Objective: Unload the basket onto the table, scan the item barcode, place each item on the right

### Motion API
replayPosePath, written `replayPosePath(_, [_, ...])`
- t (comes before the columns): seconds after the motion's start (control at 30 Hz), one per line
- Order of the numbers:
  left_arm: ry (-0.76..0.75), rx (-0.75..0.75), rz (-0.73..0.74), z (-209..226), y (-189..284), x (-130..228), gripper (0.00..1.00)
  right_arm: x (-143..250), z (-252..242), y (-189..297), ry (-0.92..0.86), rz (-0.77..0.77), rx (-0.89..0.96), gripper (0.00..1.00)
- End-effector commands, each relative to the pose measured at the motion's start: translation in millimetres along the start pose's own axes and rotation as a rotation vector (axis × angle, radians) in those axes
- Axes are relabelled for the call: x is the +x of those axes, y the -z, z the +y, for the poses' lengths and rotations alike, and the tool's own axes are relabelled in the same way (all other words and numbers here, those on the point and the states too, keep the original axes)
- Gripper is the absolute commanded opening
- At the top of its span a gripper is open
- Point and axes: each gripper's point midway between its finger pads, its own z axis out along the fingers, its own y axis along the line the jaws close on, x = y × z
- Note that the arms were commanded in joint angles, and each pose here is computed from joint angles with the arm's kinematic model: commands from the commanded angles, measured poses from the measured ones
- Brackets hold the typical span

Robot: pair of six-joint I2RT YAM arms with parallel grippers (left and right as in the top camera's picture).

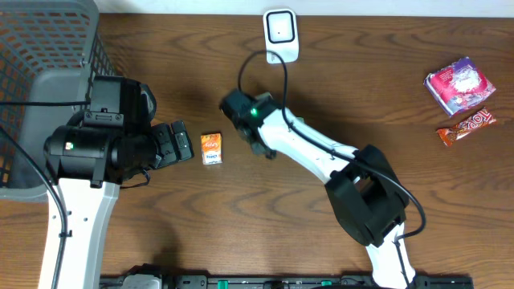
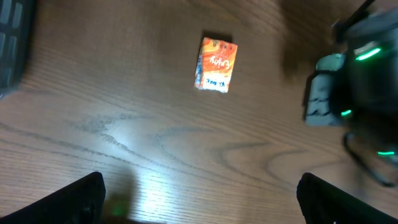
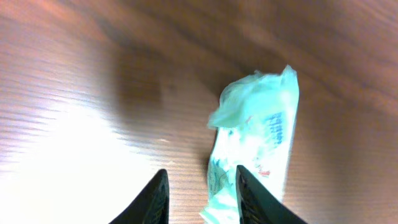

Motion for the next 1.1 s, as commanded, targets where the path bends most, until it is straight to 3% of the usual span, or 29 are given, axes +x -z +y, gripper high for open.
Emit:
replayPosePath(0.0, [-0.016, -0.001, 0.003, 0.9, 0.2, 0.5, 0.98, -46.3, -3.0, 48.3, -0.101, -0.049, -0.14, 0.31])
replayPosePath(0.2, [-0.016, -0.001, 0.003, 0.9, 0.2, 0.5, 0.98, -59.4, -36.3, 77.1, -0.102, 0.033, -0.312, 0.4])
replayPosePath(0.43, [-0.016, -0.001, 0.003, 0.9, 0.2, 0.4, 0.98, -21.3, -74.6, 49.6, -0.077, 0.257, -0.433, 0.34])
replayPosePath(0.6, [-0.016, -0.001, 0.003, 0.9, 0.2, 0.5, 0.98, 4.6, -66.4, 21.8, -0.073, 0.347, -0.521, 0.31])
replayPosePath(0.9, [-0.016, -0.001, 0.003, 0.9, 0.2, 0.5, 0.98, 27.2, -27.2, -20.3, -0.064, 0.344, -0.596, 0.31])
replayPosePath(1.07, [-0.016, -0.001, 0.003, 0.9, 0.2, 0.4, 0.98, 25.5, -15.2, -27.0, -0.084, 0.318, -0.598, 0.01])
